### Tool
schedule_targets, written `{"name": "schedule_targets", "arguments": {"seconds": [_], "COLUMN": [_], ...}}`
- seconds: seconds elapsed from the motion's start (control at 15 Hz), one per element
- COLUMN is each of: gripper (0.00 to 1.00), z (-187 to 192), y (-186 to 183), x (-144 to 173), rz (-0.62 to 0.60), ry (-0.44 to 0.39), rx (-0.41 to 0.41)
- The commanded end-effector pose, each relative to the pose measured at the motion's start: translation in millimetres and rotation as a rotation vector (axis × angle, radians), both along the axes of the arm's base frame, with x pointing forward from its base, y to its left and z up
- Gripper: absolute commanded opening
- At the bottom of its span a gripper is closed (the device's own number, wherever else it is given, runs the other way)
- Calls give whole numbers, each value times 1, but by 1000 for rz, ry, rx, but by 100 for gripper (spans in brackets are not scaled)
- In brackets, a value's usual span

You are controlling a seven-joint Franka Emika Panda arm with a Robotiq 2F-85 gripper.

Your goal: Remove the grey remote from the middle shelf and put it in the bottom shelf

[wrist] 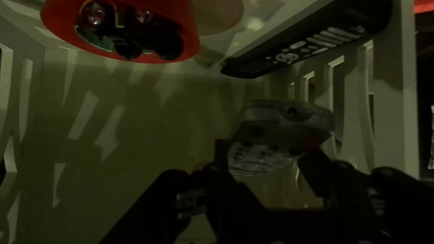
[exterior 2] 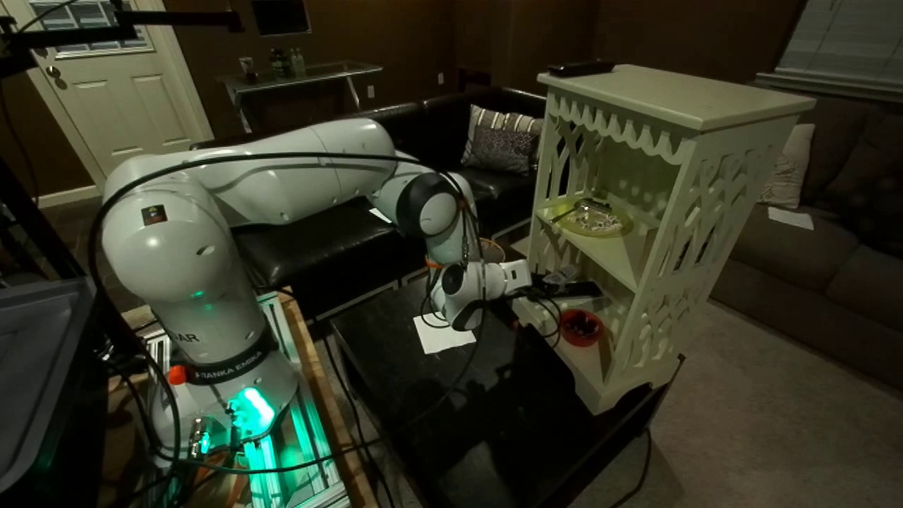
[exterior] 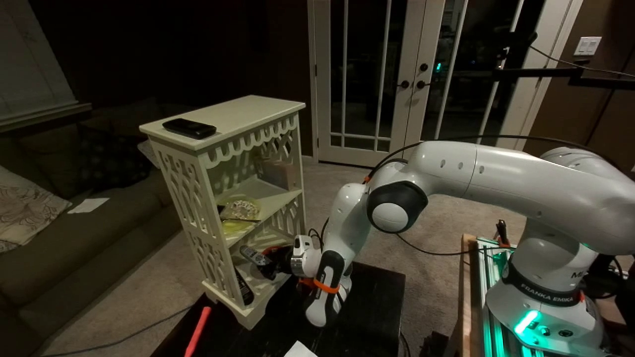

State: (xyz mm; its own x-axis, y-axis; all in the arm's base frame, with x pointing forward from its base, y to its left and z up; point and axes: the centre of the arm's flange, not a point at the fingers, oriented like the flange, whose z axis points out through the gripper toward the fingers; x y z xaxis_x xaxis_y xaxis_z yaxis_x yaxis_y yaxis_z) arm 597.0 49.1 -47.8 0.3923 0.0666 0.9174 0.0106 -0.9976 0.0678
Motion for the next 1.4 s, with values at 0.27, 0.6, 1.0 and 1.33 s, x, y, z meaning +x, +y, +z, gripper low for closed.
{"name": "schedule_targets", "arguments": {"seconds": [0.27, 0.6, 1.0, 1.33], "gripper": [31, 31, 31, 31], "z": [-65, -72, -73, -73], "y": [4, 16, 19, 6], "x": [45, 58, 69, 72], "rz": [-49, -15, -20, -65], "ry": [88, 138, 155, 191], "rx": [-54, -65, -86, -107]}}
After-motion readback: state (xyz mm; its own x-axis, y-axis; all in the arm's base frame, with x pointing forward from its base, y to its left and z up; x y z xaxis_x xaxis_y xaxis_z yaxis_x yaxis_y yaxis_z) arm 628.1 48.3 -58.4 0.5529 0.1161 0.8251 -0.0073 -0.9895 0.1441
